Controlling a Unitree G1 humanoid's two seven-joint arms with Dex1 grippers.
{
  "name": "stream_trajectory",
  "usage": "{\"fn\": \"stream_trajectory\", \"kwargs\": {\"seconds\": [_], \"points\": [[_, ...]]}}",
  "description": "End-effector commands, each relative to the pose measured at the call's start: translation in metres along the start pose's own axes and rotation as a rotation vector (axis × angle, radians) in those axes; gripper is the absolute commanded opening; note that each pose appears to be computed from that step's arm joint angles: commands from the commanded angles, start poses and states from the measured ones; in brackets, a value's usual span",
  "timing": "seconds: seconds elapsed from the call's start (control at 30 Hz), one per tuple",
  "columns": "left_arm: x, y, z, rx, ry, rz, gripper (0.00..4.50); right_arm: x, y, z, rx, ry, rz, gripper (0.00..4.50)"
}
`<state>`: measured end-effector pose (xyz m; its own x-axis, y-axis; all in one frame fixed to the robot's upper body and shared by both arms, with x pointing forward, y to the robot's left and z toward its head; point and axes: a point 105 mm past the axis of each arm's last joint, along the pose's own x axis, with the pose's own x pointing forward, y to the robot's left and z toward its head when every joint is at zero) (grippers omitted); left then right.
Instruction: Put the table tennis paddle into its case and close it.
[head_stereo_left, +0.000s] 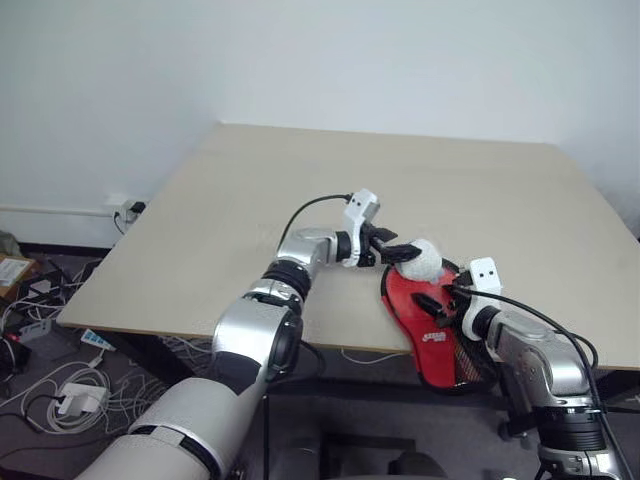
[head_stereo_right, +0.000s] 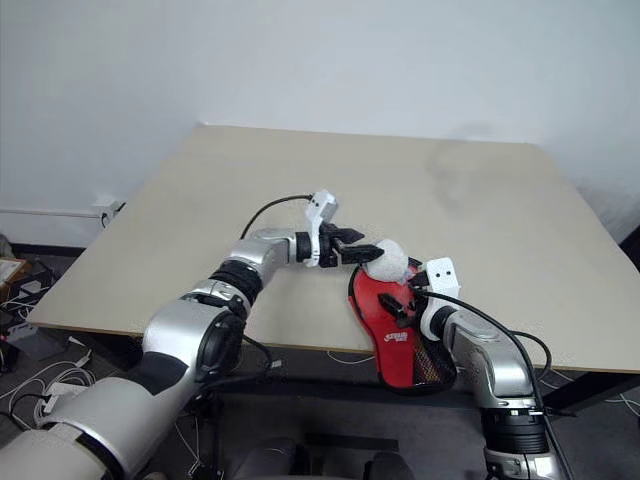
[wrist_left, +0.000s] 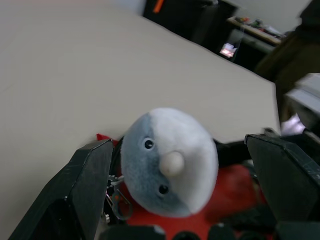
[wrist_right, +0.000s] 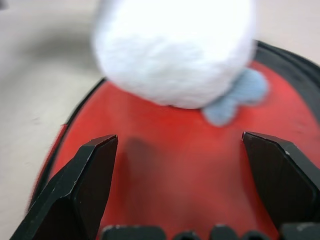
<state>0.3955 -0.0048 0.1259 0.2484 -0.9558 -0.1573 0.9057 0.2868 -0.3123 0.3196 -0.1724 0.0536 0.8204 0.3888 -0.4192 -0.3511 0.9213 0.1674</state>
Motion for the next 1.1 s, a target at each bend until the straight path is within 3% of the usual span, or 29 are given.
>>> {"fn": "stream_trajectory", "kwargs": {"seconds": [0.03, 0.17, 0.27, 0.47, 0.73, 1.1], "points": [[-0.014, -0.013, 0.012, 0.063, -0.005, -0.131, 4.48, -0.015, -0.025, 0.033, -0.023, -0.08, -0.079, 4.33], [-0.03, -0.031, -0.008, 0.092, 0.075, -0.23, 4.48, -0.024, -0.03, 0.055, -0.071, -0.116, -0.079, 4.33], [-0.031, -0.06, -0.024, 0.103, 0.129, -0.327, 4.48, -0.026, -0.03, 0.069, -0.046, -0.152, -0.074, 4.33], [-0.007, -0.088, -0.049, 0.169, 0.174, -0.339, 4.48, -0.018, -0.023, 0.086, -0.045, -0.191, -0.063, 4.33], [0.028, -0.074, -0.057, 0.185, 0.178, -0.171, 4.48, -0.009, -0.017, 0.091, -0.028, -0.187, -0.05, 4.33], [0.03, -0.041, -0.094, 0.269, 0.299, 0.021, 4.48, 0.009, 0.018, 0.092, 0.057, -0.143, 0.136, 4.33]]}}
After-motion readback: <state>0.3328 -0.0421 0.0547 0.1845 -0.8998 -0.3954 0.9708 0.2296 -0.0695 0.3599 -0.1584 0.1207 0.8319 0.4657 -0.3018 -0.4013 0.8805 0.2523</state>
